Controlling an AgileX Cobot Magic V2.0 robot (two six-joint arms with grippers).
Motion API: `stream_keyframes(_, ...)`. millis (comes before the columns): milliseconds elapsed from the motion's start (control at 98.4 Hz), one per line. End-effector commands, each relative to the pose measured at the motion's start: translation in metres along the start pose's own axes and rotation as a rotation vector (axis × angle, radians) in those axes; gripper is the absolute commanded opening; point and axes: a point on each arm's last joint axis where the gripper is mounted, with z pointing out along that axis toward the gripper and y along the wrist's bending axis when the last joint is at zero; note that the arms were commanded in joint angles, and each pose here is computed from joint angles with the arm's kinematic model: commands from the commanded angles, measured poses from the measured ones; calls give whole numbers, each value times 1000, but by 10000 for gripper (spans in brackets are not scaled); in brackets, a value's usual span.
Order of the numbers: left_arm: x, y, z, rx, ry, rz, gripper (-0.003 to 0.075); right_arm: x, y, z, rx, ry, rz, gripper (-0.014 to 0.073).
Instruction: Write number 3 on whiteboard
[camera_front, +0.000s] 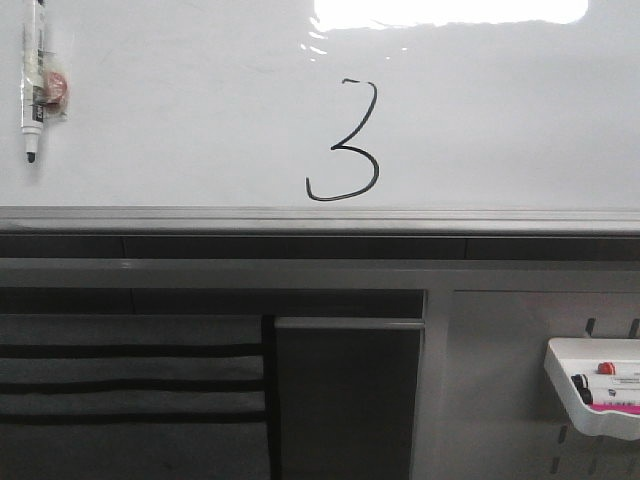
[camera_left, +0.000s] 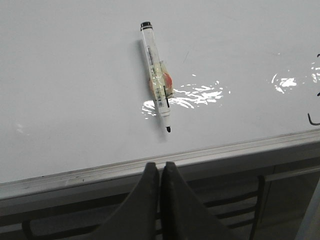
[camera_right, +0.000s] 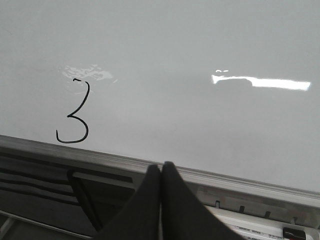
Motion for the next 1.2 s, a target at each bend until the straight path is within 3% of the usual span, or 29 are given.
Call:
stream_keyframes(0,-5,2,-13,-46,-158,3,-20,-15,0,-3,2,-101,-11,-69)
stream_keyframes(468,55,7,-15,-149,-400,20,-20,-15,0,-3,2,-101,-11,-69)
stream_keyframes(1189,56,5,-14,-126,-371,-13,-20,-14,0,-1,3,-86,-11,-69)
